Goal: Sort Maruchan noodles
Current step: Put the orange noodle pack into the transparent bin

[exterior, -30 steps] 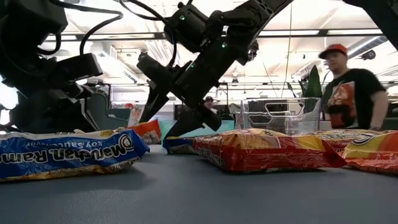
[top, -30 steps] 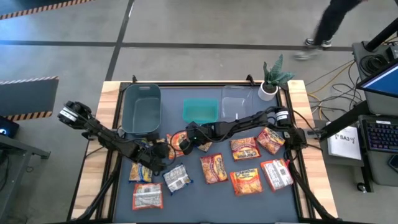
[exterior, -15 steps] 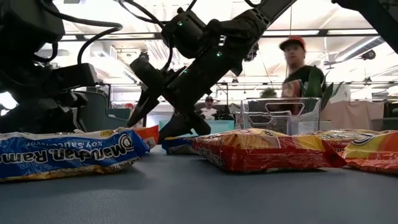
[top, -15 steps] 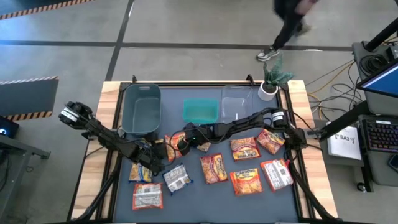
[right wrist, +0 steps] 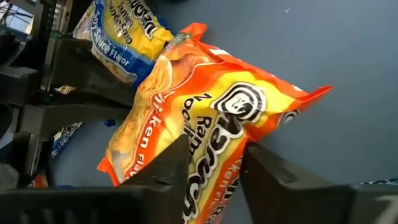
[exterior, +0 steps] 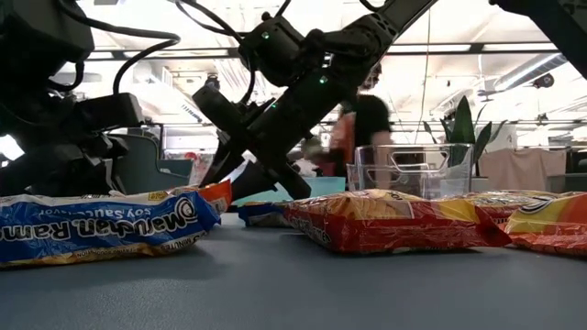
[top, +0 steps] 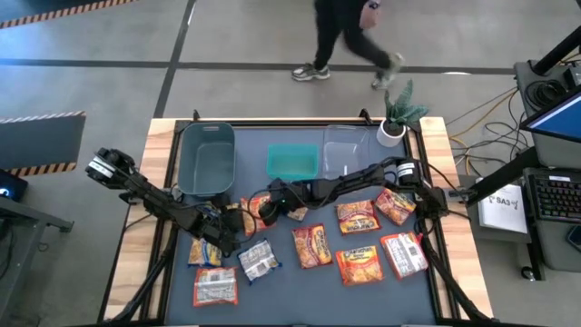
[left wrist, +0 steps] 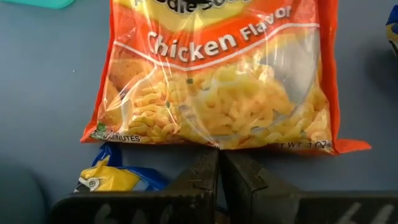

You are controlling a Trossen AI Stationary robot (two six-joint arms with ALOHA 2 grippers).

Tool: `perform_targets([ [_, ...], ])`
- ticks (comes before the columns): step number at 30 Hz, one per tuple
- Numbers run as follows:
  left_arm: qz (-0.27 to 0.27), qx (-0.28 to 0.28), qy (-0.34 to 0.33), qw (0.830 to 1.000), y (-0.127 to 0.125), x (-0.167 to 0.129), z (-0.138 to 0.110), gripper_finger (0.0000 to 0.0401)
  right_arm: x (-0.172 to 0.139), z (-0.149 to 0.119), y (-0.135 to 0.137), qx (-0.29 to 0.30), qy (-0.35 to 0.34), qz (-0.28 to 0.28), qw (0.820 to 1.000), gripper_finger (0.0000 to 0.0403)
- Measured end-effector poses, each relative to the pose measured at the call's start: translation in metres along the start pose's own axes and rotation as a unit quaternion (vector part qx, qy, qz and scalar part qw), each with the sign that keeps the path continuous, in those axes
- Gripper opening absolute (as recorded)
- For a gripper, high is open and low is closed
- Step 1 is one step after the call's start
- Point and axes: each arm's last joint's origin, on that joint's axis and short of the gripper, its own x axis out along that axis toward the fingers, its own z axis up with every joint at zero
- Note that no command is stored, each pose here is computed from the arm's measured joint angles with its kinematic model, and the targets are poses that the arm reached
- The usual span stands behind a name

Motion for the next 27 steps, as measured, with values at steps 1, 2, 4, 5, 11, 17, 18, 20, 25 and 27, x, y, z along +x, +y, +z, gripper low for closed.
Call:
perform_targets([
  [1,0.0,0.0,0.0,1.0,0.0,0.0,0.0,0.0,0.0,0.0,0.0,-0.003,0.001,0.0,1.0,0.0087],
  [2,0.0,0.001,0.001,1.0,0.0,0.0,0.001,0.0,0.0,0.0,0.0,-0.005,0.001,0.001,1.0,0.0079],
  [4,-0.002,0.005,0.002,1.0,-0.001,-0.001,0.003,0.0,-0.001,0.0,0.0,-0.01,0.003,0.002,1.0,0.0071],
  [5,-0.003,0.006,0.002,1.0,-0.002,-0.002,0.004,0.0,-0.001,0.0,0.001,-0.012,0.003,0.003,1.0,0.007],
  [11,0.005,0.013,0.006,1.0,-0.003,-0.008,0.012,0.0,-0.011,0.006,0.006,-0.024,-0.001,0.007,1.0,0.0077],
  [17,0.017,0.026,-0.035,0.999,-0.003,-0.027,0.021,0.0,-0.03,0.015,0.015,-0.047,-0.005,0.008,0.999,0.0069],
  [18,0.018,0.028,-0.042,0.999,-0.002,-0.031,0.023,0.0,-0.033,0.016,0.016,-0.05,-0.006,0.008,0.999,0.0069],
  [20,0.017,0.027,-0.06,0.998,0.0,-0.041,0.028,0.0,-0.042,0.019,0.019,-0.058,-0.007,0.007,0.998,0.0069],
  [25,0.01,0.011,-0.113,0.993,0.01,-0.063,0.04,0.0,-0.075,0.029,0.029,-0.078,-0.015,-0.012,0.997,0.0068],
  [27,0.005,0.01,-0.123,0.992,0.015,-0.07,0.041,0.0,-0.088,0.033,0.031,-0.088,-0.019,-0.027,0.996,0.0066],
])
